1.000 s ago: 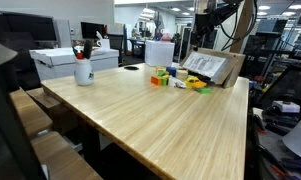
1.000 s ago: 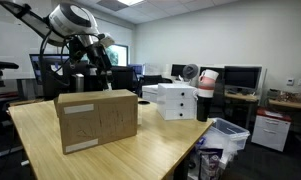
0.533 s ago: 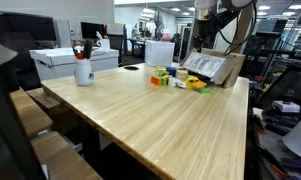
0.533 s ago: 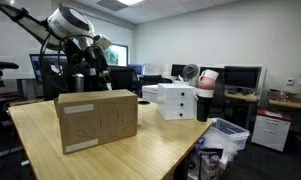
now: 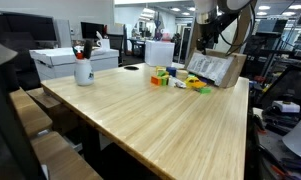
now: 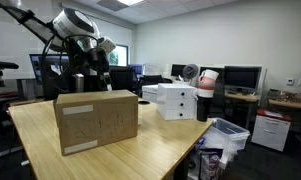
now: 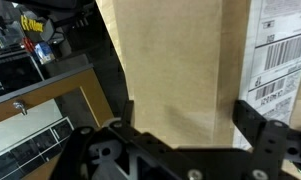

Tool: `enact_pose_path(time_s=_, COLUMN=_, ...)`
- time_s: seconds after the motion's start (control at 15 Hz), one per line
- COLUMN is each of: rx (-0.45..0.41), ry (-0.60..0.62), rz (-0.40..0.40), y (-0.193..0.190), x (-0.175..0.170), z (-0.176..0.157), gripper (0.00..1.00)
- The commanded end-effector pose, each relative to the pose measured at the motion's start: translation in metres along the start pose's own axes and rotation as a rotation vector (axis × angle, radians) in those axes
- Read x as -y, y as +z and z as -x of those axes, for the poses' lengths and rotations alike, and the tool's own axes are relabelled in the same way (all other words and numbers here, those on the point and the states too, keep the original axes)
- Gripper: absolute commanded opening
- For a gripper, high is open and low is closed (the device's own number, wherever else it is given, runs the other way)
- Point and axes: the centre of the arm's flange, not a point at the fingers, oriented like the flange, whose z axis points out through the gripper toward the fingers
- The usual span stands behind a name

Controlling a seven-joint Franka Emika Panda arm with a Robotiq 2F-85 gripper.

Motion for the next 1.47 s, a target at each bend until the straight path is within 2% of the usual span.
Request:
enact_pose_path(time_s=0.0, rx=0.067, ry=-0.080, rz=0.023, y=0.015, x=0.000, z=-0.019, gripper=1.00)
enact_pose_path(time_s=0.07, rx=0.089, ry=-0.103, rz=0.026, y=0.021, x=0.001, z=-0.023, gripper=1.00)
enact_pose_path(time_s=0.13, rx=0.102, ry=-0.117, rz=0.029, y=0.024, x=0.002, z=-0.025, gripper=0.94)
enact_pose_path(time_s=0.2, rx=0.115, ry=-0.132, rz=0.033, y=0.027, x=0.003, z=-0.028, gripper=0.74)
enact_pose_path(time_s=0.4, rx=0.147, ry=-0.175, rz=0.039, y=0.035, x=0.006, z=-0.032, gripper=0.54)
enact_pose_path(time_s=0.47, rx=0.158, ry=-0.196, rz=0.044, y=0.035, x=0.007, z=-0.034, gripper=0.42)
enact_pose_path(time_s=0.87, rx=0.191, ry=-0.254, rz=0.054, y=0.030, x=0.003, z=-0.038, gripper=0.08)
enact_pose_path(time_s=1.4, rx=0.233, ry=-0.315, rz=0.063, y=0.032, x=0.002, z=-0.040, gripper=0.10)
